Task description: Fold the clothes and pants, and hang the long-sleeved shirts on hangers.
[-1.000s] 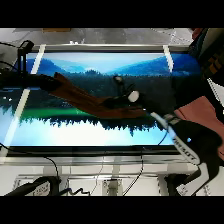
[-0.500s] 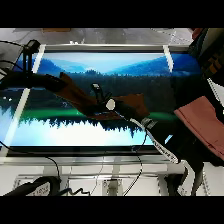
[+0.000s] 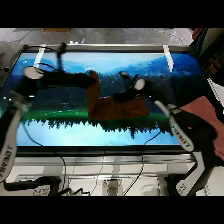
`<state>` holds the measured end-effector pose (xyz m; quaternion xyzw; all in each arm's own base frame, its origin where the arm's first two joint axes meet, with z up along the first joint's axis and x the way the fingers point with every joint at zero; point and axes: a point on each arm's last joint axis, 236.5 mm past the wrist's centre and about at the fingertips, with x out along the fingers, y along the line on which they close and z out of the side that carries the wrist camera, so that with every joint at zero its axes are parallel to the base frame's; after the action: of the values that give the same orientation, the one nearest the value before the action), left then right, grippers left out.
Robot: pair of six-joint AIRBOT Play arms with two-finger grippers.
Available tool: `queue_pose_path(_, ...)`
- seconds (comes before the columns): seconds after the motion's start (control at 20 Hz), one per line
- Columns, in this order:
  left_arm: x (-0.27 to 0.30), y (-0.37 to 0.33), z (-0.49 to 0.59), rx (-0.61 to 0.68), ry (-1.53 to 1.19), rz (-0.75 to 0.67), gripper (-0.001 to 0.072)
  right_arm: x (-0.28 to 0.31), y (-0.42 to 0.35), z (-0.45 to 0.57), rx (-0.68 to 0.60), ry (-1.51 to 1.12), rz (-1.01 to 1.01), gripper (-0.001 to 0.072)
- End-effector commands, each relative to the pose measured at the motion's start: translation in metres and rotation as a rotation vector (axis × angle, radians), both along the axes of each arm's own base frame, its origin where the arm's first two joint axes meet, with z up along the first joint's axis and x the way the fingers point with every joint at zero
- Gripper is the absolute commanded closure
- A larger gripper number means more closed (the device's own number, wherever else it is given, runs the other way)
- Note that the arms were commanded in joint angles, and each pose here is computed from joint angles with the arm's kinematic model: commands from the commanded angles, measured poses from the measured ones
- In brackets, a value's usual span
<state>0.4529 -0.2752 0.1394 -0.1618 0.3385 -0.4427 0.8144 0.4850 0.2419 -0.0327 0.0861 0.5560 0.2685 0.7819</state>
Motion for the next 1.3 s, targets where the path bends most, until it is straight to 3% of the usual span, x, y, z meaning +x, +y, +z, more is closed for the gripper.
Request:
queue_pose_path(0.0,-0.003,-0.093,-0.029,-0.104,0.023,-0.008,0.0691,0.011,-0.102,0.034,-0.029,0.017,-0.132,0.0697)
queue_pose_path(0.25,-0.008,-0.173,-0.105,-0.002,-0.021,0.134,0.0672,0.012,-0.178,0.055,-0.027,0.028,-0.261,0.0696)
queue_pose_path(0.3,-0.016,-0.183,-0.114,0.010,-0.022,0.130,0.0481,0.011,-0.185,0.054,-0.029,0.036,-0.271,0.0679)
queue_pose_path(0.35,-0.024,-0.191,-0.117,0.014,-0.018,0.111,0.0137,0.011,-0.191,0.054,-0.032,0.038,-0.281,0.0552)
queue_pose_path(0.4,-0.030,-0.196,-0.116,0.012,-0.020,0.099,0.0026,0.011,-0.199,0.052,-0.048,0.037,-0.289,0.0336)
queue_pose_path(0.45,-0.031,-0.197,-0.112,0.008,-0.025,0.097,0.0016,0.010,-0.206,0.049,-0.081,0.035,-0.288,0.0251)
queue_pose_path(0.55,-0.026,-0.190,-0.100,0.009,-0.053,0.098,0.0016,0.006,-0.233,0.038,-0.202,0.037,-0.286,0.0261)
queue_pose_path(0.7,-0.013,-0.168,-0.082,0.031,-0.105,0.087,0.0016,-0.007,-0.254,0.017,-0.206,0.080,-0.280,0.0277)
queue_pose_path(0.75,-0.009,-0.161,-0.078,0.028,-0.103,0.083,0.0016,-0.014,-0.254,0.007,-0.164,0.111,-0.269,0.0307)
queue_pose_path(0.9,-0.007,-0.142,-0.075,0.020,-0.062,0.043,0.0016,-0.034,-0.227,-0.025,0.101,0.220,-0.288,0.0286)
queue_pose_path(0.95,-0.009,-0.138,-0.077,0.019,-0.041,0.019,0.0016,-0.038,-0.216,-0.035,0.176,0.252,-0.309,0.0178)
queue_pose_path(1.05,-0.013,-0.133,-0.080,0.018,-0.012,-0.017,0.0016,-0.043,-0.190,-0.055,0.281,0.303,-0.327,0.0078)
queue_pose_path(1.1,-0.014,-0.131,-0.081,0.017,-0.004,-0.026,0.0016,-0.044,-0.179,-0.067,0.296,0.325,-0.331,0.0075)
queue_pose_path(1.15,-0.015,-0.131,-0.081,0.017,0.000,-0.031,0.0016,-0.044,-0.166,-0.076,0.299,0.341,-0.321,0.0024)
queue_pose_path(1.25,-0.015,-0.131,-0.081,0.017,0.000,-0.031,0.0016,-0.039,-0.139,-0.085,0.308,0.338,-0.307,0.0022)
